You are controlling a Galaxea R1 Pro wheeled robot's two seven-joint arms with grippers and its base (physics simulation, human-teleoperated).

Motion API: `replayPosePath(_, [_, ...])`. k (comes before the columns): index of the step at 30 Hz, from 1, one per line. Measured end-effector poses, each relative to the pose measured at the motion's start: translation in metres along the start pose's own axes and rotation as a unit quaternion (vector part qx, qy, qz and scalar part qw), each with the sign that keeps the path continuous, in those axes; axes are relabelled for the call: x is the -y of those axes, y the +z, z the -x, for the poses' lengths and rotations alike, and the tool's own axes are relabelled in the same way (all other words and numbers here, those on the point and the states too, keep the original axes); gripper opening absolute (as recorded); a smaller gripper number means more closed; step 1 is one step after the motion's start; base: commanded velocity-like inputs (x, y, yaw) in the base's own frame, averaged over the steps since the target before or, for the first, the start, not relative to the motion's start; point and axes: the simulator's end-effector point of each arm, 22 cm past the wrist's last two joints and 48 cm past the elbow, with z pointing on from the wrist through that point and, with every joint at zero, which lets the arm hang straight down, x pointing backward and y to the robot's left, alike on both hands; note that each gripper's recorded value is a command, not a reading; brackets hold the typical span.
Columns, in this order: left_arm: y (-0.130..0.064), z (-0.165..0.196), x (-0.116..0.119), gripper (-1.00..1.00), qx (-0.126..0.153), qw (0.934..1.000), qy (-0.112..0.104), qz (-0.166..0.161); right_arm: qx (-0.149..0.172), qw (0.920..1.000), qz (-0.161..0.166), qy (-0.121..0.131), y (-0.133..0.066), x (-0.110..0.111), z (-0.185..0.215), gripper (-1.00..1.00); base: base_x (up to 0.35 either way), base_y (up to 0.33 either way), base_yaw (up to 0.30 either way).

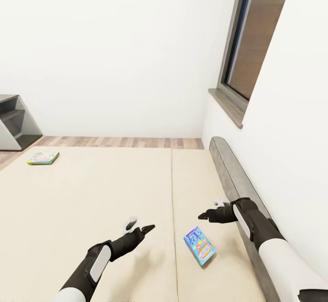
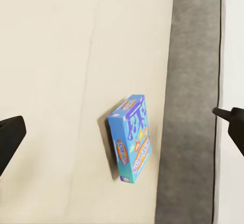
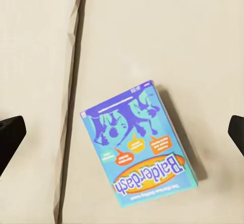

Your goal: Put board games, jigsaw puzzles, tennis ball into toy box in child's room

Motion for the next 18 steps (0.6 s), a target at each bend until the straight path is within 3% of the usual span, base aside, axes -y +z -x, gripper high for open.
replayPosePath(18, [0.007,-0.016,-0.015,1.0,-0.025,0.9993,-0.026,0.009,-0.01,0.9999,-0.005,0.007,0.006,0.015,-0.005,1.0,0.0,0.0,0.0])
